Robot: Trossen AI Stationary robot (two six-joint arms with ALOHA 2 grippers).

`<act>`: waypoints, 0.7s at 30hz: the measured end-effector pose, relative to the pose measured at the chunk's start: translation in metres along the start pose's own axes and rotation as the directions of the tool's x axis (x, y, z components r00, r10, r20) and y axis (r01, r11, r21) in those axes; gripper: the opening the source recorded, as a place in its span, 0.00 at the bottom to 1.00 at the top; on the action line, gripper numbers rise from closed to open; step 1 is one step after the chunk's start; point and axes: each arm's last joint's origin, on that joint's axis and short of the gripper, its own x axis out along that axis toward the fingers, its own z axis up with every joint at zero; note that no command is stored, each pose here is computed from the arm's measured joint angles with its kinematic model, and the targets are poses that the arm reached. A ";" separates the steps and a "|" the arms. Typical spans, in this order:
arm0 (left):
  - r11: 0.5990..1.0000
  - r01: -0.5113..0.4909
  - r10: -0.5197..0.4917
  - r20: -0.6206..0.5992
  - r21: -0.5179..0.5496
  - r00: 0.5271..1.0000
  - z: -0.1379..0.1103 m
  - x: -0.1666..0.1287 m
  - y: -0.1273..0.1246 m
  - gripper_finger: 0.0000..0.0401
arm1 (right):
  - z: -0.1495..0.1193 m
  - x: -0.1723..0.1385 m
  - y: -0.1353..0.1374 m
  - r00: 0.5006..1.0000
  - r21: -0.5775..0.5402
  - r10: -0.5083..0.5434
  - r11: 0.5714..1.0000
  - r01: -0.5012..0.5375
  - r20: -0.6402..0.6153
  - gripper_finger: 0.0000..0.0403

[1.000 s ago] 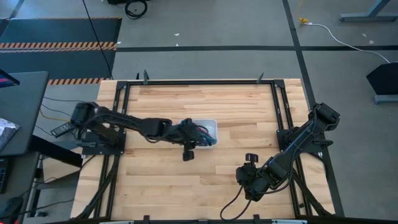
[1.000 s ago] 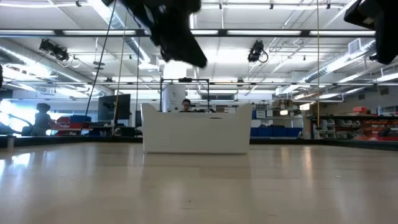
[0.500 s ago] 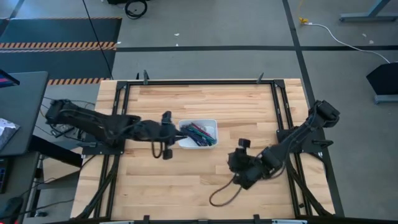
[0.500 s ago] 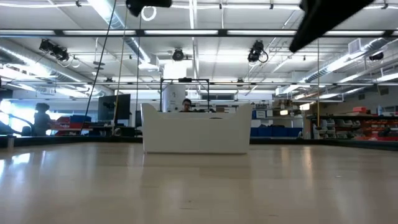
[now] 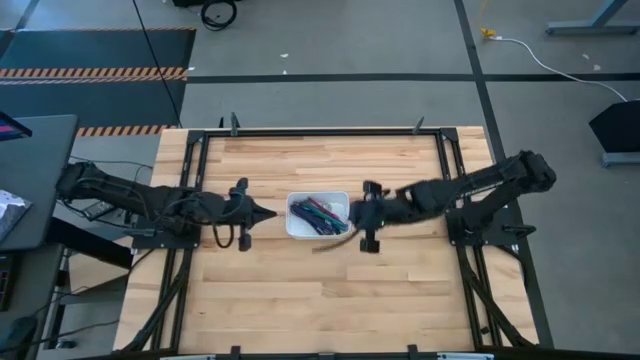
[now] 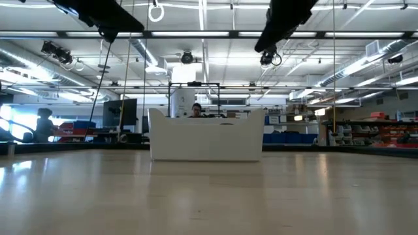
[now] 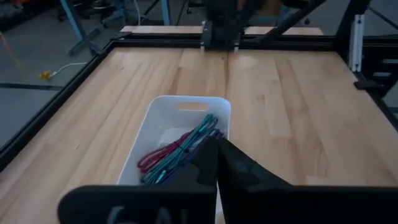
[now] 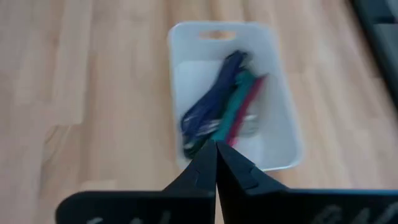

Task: Pick and place USB-C Cables
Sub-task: Return to Home Position

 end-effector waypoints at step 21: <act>0.998 0.056 -0.051 0.135 -0.034 0.989 -0.053 -0.050 0.019 0.01 | -0.114 -0.060 -0.064 0.929 0.144 0.003 0.988 -0.061 0.370 0.00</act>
